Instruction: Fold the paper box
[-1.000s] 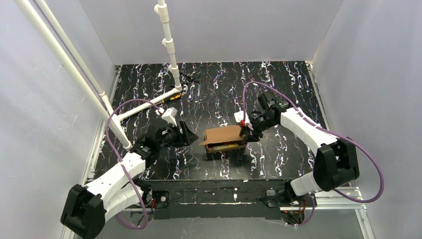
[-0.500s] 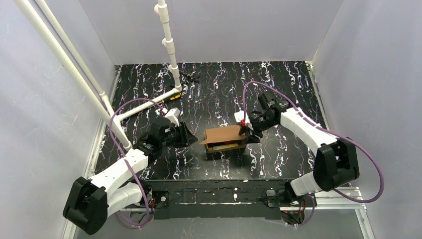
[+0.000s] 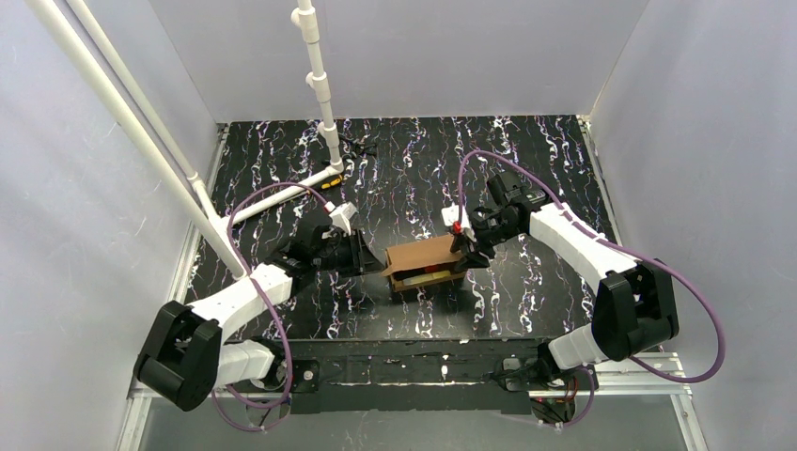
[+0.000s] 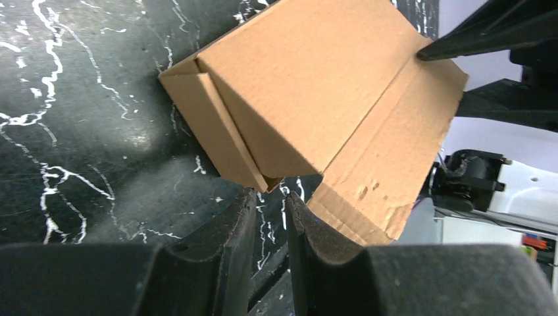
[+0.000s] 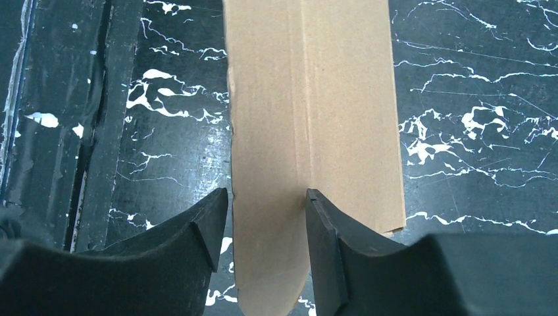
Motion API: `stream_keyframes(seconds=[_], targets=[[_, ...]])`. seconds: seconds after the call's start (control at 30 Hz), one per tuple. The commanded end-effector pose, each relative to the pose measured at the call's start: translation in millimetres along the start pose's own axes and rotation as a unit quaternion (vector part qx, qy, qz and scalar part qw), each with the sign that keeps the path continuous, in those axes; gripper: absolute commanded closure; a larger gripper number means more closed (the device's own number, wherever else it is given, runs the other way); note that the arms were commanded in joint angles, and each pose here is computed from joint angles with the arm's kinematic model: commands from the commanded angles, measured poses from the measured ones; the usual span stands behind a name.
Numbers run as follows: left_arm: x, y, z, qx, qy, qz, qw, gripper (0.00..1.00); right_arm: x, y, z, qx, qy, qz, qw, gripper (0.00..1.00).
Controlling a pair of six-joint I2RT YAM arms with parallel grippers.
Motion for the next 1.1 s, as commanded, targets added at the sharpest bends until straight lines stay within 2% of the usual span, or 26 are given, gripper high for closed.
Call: stream_keyframes(seconds=[0.0, 0.4, 0.5, 0.67, 0.83, 1.0, 1.07], targets=[[-1, -3, -19, -0.050, 0.000, 0.015, 0.999, 0.78, 4, 3, -2, -0.004, -0.003, -0.004, 1.000, 0.45], [-4, 0, -20, -0.054, -0.004, 0.021, 0.998, 0.79, 1, 6, -5, -0.007, 0.001, 0.006, 1.000, 0.45], [-2, -4, -10, -0.024, 0.003, 0.008, 1.000, 0.78, 1, 7, -5, -0.007, 0.000, 0.007, 1.000, 0.45], [5, -24, 17, 0.093, 0.020, -0.010, 0.995, 0.75, 0, 7, -5, -0.007, 0.001, 0.007, 1.000, 0.45], [9, -37, 18, 0.112, 0.031, -0.029, 0.993, 0.75, 0, 7, -5, -0.007, 0.001, 0.008, 1.000, 0.45], [6, -37, -6, 0.044, 0.040, -0.021, 0.998, 0.92, -1, 8, -5, -0.006, 0.002, 0.009, 1.000, 0.45], [4, -36, -16, 0.013, 0.042, -0.014, 0.999, 0.95, -1, 8, -5, -0.006, 0.002, 0.009, 1.000, 0.45]])
Point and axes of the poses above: each gripper's point midway between its finger pads, its own y axis out along the fingers, its own z axis along the line the jaws close on, x = y × z, the point moved 1 cm from there along -y, back along the fingers, and after that the axes turned 2 degrees about -y, right-handed, at the moved point
